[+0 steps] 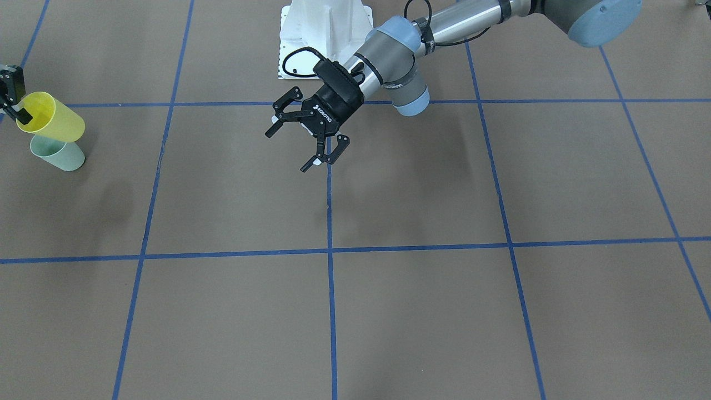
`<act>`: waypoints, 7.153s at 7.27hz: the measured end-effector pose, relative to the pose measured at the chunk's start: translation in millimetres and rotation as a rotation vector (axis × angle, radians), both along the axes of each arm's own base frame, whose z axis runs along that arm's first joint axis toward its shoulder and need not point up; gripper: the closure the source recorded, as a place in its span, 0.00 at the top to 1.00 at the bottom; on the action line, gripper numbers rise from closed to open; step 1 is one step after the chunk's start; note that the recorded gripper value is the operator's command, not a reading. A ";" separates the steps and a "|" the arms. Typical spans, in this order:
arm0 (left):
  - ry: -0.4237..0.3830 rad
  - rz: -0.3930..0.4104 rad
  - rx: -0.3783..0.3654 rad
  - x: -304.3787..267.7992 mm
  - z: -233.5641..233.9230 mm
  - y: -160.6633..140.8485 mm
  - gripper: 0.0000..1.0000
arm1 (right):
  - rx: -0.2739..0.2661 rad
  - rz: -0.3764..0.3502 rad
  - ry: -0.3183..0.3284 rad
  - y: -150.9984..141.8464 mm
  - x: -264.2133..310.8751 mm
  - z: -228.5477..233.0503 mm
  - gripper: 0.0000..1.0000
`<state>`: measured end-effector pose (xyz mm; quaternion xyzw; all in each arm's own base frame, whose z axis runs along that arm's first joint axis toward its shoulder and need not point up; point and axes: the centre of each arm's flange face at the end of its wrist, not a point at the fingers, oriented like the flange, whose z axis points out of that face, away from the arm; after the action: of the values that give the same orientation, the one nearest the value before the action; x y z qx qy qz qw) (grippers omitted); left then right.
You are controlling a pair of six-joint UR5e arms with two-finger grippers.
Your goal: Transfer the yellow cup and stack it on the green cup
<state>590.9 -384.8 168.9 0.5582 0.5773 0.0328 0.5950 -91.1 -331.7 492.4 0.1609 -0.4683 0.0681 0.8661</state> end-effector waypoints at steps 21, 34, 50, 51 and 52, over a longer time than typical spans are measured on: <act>-0.205 -0.175 -0.381 -55.9 146.1 -125.2 1.00 | 0.045 0.009 0.086 -75.5 -29.5 100.2 1.00; -0.651 0.430 -0.927 -597.8 418.8 -256.9 1.00 | -0.164 -0.335 0.253 -266.5 98.8 94.5 1.00; -0.710 0.418 -0.956 -646.4 462.5 -110.3 1.00 | -0.163 -0.353 0.257 -193.1 124.8 129.5 1.00; -0.710 0.416 -0.952 -646.4 461.5 -110.8 1.00 | -0.163 -0.352 0.256 -192.1 124.8 128.9 1.00; -0.709 0.415 -0.951 -646.6 461.4 -110.6 1.00 | -0.162 -0.350 0.255 -191.8 124.7 127.3 1.00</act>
<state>-55.7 -495.4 630.3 0.0641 0.3927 0.0705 0.9147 33.7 -523.5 619.7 0.0145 -0.3687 -0.0670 0.9270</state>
